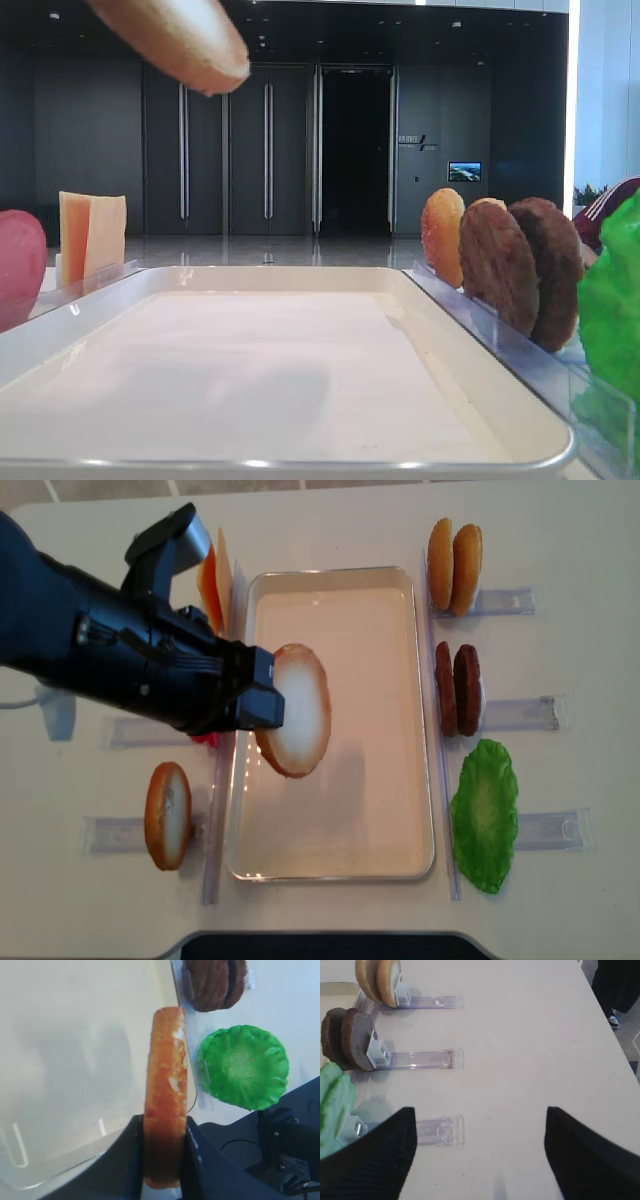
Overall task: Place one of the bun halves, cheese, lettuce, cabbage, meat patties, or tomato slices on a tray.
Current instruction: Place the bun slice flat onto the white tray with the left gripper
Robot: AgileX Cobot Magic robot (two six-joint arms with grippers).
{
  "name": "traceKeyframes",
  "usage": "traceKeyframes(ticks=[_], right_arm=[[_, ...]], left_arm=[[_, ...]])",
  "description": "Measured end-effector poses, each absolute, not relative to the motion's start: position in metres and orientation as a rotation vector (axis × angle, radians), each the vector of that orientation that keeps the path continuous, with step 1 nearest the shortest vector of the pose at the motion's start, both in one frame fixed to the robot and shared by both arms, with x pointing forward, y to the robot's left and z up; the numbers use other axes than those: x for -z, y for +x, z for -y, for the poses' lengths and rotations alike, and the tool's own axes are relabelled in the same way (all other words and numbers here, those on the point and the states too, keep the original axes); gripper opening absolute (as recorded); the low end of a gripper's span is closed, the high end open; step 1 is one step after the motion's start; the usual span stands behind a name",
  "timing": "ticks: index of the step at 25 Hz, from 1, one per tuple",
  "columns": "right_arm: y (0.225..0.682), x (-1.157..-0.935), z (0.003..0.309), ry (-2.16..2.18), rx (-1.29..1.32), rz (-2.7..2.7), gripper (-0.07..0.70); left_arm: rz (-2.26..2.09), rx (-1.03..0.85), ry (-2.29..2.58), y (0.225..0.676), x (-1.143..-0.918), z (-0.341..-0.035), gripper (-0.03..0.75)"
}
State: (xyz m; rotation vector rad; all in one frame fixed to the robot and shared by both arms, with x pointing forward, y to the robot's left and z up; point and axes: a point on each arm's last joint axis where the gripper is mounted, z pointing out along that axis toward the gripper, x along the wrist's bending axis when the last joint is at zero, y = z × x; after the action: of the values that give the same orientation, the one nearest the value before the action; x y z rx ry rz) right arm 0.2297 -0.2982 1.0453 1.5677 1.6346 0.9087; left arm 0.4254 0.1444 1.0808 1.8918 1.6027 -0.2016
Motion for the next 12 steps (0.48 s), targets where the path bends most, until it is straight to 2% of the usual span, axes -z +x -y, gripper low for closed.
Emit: traceKeyframes(ticks=[5, 12], right_arm=[[0.230, -1.045, 0.298, 1.568, -0.909, -1.635, 0.534], [0.230, -1.045, 0.298, 1.568, -0.909, -1.635, 0.534]], left_arm=[[-1.527, 0.288, 1.847, 0.423, -1.056, -0.146, 0.147], [-1.456, 0.305, 1.768, 0.418, -1.018, -0.151, 0.147]])
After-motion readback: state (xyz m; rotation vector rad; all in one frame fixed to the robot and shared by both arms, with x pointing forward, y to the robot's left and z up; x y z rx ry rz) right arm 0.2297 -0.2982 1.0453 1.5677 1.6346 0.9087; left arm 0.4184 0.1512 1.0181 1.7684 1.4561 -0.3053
